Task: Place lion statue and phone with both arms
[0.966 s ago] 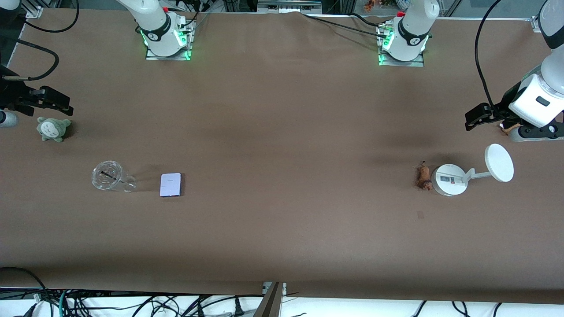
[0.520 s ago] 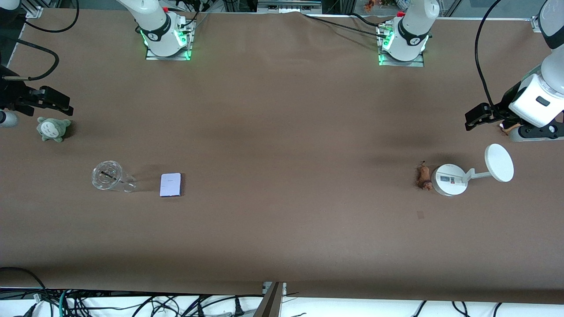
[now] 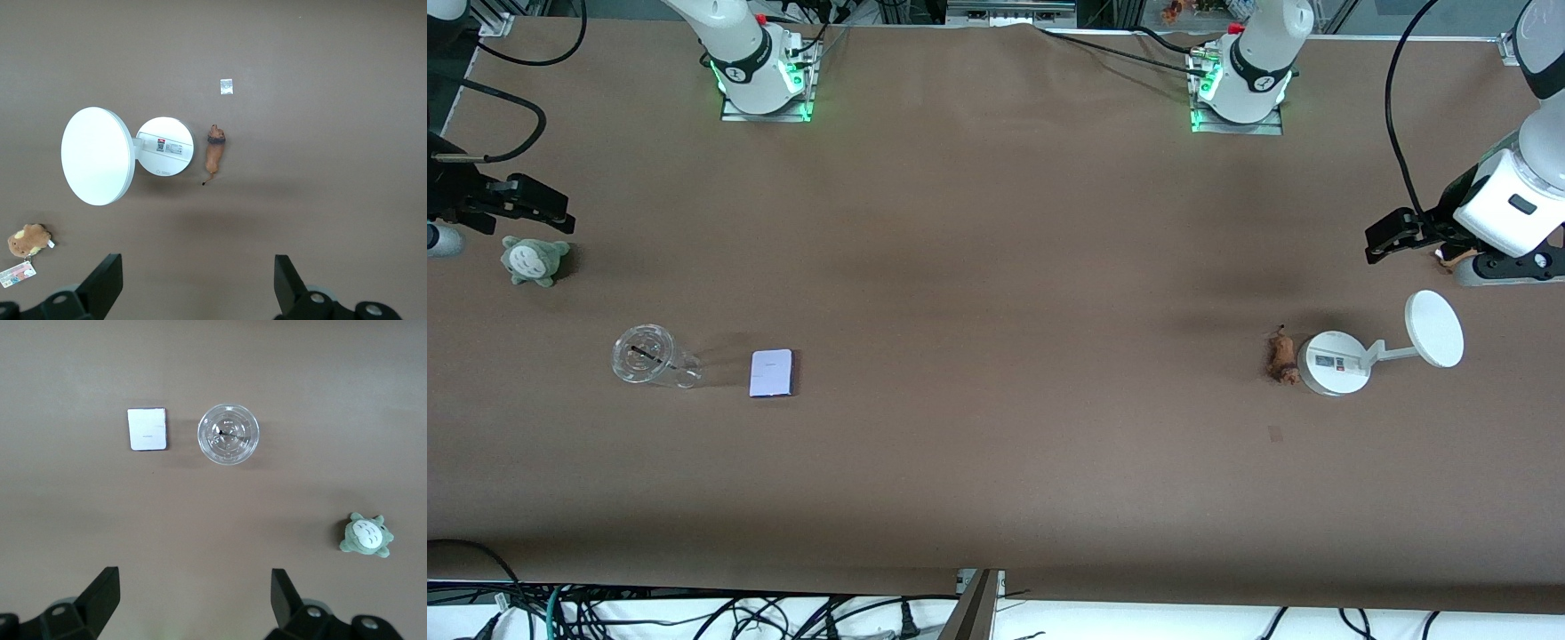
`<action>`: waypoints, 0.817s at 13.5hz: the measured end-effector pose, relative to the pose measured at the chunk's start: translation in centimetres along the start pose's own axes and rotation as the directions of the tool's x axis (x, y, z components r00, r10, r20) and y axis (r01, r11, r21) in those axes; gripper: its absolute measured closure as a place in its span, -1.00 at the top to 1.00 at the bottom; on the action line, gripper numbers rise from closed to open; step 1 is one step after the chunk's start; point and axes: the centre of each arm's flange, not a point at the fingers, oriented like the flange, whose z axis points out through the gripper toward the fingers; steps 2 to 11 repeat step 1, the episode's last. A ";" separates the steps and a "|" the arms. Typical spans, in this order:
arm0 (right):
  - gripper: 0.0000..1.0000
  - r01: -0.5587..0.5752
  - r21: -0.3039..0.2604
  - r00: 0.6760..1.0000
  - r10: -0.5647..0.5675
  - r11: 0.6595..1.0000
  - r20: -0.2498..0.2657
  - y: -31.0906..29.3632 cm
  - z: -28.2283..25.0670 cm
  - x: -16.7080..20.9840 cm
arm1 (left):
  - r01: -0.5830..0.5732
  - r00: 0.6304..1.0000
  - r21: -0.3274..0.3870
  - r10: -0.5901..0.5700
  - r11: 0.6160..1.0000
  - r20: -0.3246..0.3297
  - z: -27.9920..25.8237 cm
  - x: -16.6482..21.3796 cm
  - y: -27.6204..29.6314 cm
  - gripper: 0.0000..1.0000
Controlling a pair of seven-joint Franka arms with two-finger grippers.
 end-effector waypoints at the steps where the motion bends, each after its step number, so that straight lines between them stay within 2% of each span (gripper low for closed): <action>1: 1.00 0.000 0.000 1.000 0.000 1.000 0.000 0.0 0.0 0.0 | 0.000 1.000 0.000 0.000 1.000 0.000 0.0 0.0 0.0 1.00; 11: 1.00 0.000 0.000 1.000 0.000 1.000 0.000 0.0 0.0 0.0 | 0.000 1.000 0.000 0.000 1.000 0.000 0.0 0.0 0.0 1.00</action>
